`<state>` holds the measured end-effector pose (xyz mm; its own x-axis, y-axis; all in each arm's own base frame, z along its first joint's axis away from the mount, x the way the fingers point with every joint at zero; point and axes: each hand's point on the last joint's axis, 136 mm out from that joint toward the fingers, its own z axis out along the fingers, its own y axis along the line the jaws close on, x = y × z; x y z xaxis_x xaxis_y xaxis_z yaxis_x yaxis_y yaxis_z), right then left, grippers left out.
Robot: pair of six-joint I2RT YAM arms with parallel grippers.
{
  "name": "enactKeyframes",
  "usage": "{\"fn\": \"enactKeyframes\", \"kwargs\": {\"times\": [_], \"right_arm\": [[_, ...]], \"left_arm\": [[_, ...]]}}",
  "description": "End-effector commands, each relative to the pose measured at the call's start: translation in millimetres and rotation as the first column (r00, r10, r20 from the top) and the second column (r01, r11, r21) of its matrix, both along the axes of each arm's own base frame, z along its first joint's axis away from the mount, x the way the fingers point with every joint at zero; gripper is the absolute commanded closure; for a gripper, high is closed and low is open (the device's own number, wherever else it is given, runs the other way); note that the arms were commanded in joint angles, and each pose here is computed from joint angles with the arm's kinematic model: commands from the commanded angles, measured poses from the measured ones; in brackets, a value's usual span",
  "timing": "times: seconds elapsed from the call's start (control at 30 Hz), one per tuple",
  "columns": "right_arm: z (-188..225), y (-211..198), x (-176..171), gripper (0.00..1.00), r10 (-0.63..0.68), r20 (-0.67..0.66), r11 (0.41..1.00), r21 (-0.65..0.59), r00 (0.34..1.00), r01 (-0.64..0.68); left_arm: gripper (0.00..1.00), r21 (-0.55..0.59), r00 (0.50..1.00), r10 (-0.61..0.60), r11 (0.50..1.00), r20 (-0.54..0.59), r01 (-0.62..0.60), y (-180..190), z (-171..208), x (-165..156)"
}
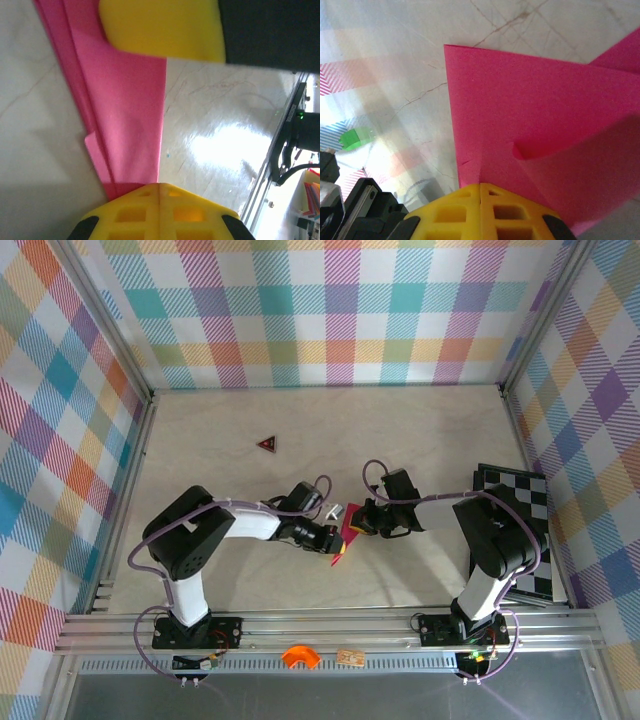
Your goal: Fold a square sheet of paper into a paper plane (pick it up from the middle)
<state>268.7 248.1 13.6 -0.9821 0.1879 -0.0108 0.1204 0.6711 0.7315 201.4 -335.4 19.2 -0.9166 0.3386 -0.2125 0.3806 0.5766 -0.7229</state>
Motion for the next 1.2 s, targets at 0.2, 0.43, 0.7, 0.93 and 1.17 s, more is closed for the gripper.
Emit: {"fn": "enactKeyframes", "kwargs": {"times": [0.2,0.43,0.7,0.93,1.17], "right_arm": [[-50,-36,-26,0.97,-0.067,-0.13,0.977,-0.21,0.989,0.038],[-50,-36,-26,0.97,-0.07,-0.13,0.977,-0.209,0.989,0.042],[-50,-36,-26,0.97,-0.069,-0.13,0.977,-0.21,0.989,0.041],[-50,-36,-27,0.97,-0.068,-0.132,0.977,-0.21,0.989,0.039],[-51,-38,-29,0.98,-0.067,-0.133,0.975,-0.221,0.989,0.036]], "left_arm": [[1.0,0.152,0.988,-0.087,0.983,-0.126,0.106,47,-19,-67],[1.0,0.12,0.998,0.002,0.993,0.058,-0.009,39,23,-35],[1.0,-0.077,0.994,0.073,0.995,0.086,-0.066,-17,60,8],[1.0,0.004,0.999,0.051,0.999,0.004,-0.051,-27,17,6],[1.0,0.136,0.998,-0.001,0.991,-0.058,0.009,6,-19,-35]]}}
